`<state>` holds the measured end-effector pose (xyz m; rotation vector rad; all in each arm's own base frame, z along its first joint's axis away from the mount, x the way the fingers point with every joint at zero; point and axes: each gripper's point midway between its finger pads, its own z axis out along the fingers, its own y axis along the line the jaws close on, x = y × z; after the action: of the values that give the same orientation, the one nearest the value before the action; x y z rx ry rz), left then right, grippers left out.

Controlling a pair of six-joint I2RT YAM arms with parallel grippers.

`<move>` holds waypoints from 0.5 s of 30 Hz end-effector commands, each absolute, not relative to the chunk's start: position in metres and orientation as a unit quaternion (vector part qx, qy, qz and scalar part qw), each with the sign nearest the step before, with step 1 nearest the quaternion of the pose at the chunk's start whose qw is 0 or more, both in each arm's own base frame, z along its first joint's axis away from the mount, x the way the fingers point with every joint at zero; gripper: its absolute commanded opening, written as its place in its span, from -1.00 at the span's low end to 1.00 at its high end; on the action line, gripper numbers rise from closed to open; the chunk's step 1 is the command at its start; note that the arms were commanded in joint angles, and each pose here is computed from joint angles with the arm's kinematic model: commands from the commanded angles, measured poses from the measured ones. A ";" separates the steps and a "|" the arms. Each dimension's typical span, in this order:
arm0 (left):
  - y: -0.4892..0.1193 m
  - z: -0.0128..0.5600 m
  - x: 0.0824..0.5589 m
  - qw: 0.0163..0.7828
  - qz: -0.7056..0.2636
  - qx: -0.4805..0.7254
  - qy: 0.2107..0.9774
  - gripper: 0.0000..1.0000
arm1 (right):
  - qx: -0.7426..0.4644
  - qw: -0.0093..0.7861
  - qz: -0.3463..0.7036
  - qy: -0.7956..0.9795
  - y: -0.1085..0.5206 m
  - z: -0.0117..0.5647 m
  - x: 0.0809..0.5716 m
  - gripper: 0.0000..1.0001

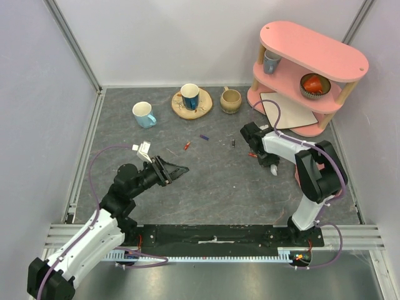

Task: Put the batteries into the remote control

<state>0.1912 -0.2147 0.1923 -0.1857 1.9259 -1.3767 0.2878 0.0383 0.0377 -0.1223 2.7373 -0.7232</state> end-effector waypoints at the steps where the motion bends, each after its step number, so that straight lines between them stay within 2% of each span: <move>1: -0.214 0.199 0.185 0.391 -0.549 -0.049 0.737 0.08 | -0.038 0.170 -0.230 0.957 0.049 0.035 0.310 -1.00; 5: -0.214 0.194 0.184 0.387 -0.546 -0.050 0.741 0.08 | -0.036 0.156 -0.216 0.963 0.049 0.023 0.305 -0.99; 15: -0.214 0.188 0.184 0.379 -0.544 -0.054 0.747 0.07 | -0.038 0.133 -0.167 0.976 0.061 0.006 0.290 -0.44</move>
<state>0.1869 -0.2122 0.1882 -0.1814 1.9144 -1.3805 0.2980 0.0454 0.0186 -0.0977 2.7714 -0.6311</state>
